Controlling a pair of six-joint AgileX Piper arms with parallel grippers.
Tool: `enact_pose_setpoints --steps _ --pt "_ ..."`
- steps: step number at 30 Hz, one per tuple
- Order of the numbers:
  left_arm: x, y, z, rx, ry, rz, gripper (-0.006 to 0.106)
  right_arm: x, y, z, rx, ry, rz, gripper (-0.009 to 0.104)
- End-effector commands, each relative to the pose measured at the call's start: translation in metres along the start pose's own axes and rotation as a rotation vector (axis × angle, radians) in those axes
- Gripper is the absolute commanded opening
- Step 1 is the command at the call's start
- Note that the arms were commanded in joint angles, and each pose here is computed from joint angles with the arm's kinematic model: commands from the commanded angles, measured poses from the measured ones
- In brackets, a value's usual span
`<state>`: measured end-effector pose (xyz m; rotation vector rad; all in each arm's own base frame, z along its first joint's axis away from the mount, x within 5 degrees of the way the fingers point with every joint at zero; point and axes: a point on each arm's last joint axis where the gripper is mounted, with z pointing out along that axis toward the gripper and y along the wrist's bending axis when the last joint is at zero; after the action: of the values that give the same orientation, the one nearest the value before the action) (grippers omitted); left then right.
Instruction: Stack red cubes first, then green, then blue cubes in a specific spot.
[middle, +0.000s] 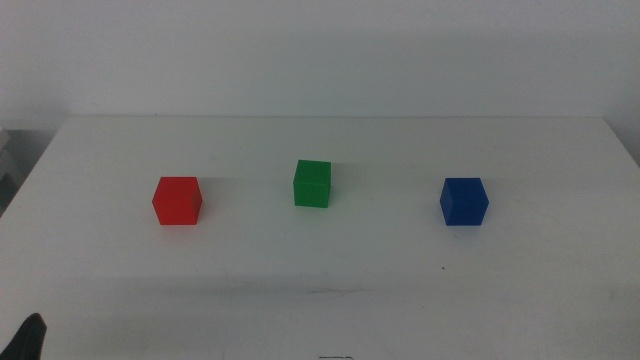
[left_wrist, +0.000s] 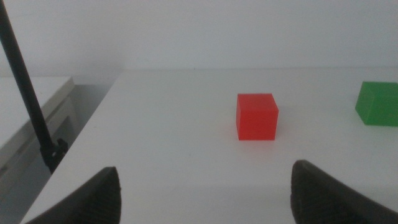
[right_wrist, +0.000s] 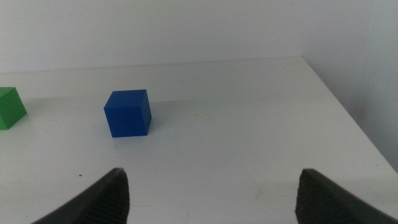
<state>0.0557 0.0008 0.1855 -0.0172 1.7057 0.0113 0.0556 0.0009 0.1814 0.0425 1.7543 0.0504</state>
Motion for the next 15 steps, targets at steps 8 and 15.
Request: enact_pose_setpoints --steps 8,15 --pt "-0.077 -0.001 0.004 0.006 0.113 -0.008 0.094 -0.012 0.0 -0.001 0.006 -0.082 -0.021 0.074" --pt "-0.127 -0.002 0.032 0.02 0.163 -0.007 0.094 -0.012 0.0 -0.001 0.006 -0.082 -0.021 0.074"
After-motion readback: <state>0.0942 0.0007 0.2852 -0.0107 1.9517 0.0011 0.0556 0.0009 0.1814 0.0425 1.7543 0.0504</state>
